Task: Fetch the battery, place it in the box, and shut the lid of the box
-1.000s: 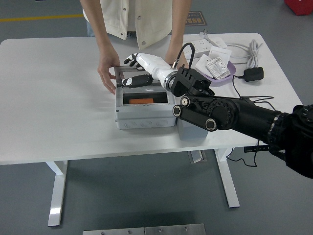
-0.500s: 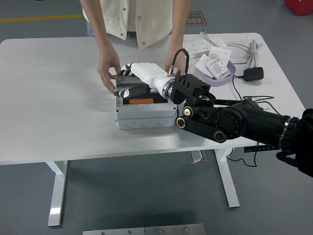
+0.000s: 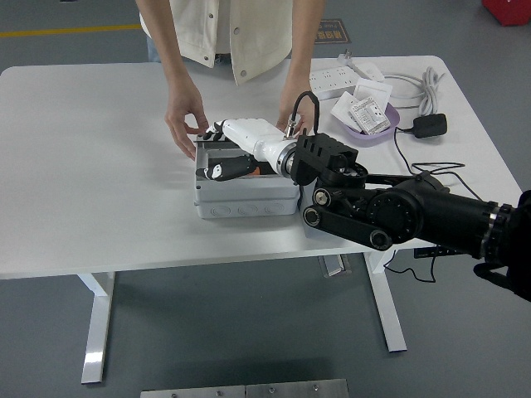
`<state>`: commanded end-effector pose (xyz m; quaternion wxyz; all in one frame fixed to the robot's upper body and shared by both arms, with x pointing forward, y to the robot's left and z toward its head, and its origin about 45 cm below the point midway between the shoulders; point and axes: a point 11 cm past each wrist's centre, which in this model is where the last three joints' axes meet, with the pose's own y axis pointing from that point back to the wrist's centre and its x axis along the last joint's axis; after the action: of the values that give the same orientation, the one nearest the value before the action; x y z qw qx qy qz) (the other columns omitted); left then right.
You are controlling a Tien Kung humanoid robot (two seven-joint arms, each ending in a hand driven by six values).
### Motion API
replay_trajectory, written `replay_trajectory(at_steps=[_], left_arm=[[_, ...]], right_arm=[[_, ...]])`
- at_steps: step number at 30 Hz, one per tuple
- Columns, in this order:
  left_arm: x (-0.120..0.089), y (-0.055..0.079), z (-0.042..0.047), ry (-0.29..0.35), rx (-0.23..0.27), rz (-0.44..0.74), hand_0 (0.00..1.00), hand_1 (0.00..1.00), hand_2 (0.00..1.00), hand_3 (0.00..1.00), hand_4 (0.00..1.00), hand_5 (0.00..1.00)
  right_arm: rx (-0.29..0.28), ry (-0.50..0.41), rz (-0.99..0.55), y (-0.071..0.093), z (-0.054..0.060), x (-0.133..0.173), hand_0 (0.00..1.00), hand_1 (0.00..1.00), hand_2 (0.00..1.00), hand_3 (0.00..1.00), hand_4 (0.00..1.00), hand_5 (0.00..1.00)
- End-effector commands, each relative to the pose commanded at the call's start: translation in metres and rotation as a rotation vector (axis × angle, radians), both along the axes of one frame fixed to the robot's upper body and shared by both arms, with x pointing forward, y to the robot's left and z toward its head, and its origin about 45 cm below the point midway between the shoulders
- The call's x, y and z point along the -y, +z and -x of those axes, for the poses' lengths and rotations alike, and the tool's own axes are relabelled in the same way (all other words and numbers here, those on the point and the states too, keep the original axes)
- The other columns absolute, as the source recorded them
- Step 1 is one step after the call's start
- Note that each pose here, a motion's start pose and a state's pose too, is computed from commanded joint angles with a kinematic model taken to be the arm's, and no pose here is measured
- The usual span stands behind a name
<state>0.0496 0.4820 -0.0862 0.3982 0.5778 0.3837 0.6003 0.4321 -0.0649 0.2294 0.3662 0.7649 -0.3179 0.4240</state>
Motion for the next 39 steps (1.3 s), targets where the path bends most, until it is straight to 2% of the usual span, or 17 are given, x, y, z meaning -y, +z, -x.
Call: replay_trajectory(at_steps=[9, 17, 23, 31, 32, 37, 38, 39], left_arm=[[0.0, 0.0, 0.0014, 0.002, -0.002, 0.0, 0.617, 0.767, 0.678, 0.725, 0.679, 0.22], [0.004, -0.002, 0.0014, 0.001, -0.003, 0.007, 0.617, 0.767, 0.677, 0.725, 0.679, 0.219], [0.007, -0.003, 0.0029, 0.004, -0.006, 0.012, 0.616, 0.766, 0.678, 0.725, 0.679, 0.22], [0.011, -0.006, 0.0069, 0.01, -0.012, 0.019, 0.616, 0.766, 0.679, 0.725, 0.679, 0.219], [0.011, -0.006, 0.0075, 0.011, -0.013, 0.02, 0.616, 0.766, 0.679, 0.724, 0.679, 0.219], [0.014, -0.008, 0.0104, 0.014, -0.017, 0.025, 0.616, 0.766, 0.679, 0.724, 0.679, 0.219], [0.015, -0.008, 0.0106, 0.014, -0.017, 0.026, 0.616, 0.766, 0.679, 0.725, 0.679, 0.219], [0.015, -0.008, 0.0108, 0.015, -0.016, 0.027, 0.616, 0.766, 0.679, 0.725, 0.679, 0.219]], right_arm=[[0.001, -0.01, -0.019, 0.011, -0.001, 0.003, 0.829, 0.75, 0.774, 0.823, 0.869, 0.633], [0.0, -0.069, -0.036, 0.018, -0.008, 0.021, 0.827, 0.75, 0.774, 0.827, 0.867, 0.631], [0.003, -0.106, -0.061, 0.021, -0.003, 0.042, 0.827, 0.749, 0.769, 0.828, 0.874, 0.638], [0.089, -0.158, -0.21, 0.046, 0.011, 0.081, 0.824, 0.742, 0.764, 0.824, 0.878, 0.644], [0.106, -0.163, -0.249, 0.051, 0.013, 0.085, 0.787, 0.71, 0.735, 0.801, 0.885, 0.65], [0.204, -0.196, -0.479, 0.074, 0.025, 0.105, 0.787, 0.71, 0.735, 0.801, 0.885, 0.65], [0.227, -0.208, -0.519, 0.077, 0.027, 0.11, 0.732, 0.666, 0.699, 0.74, 0.883, 0.649], [0.246, -0.221, -0.565, 0.08, 0.029, 0.115, 0.732, 0.666, 0.699, 0.74, 0.883, 0.649]])
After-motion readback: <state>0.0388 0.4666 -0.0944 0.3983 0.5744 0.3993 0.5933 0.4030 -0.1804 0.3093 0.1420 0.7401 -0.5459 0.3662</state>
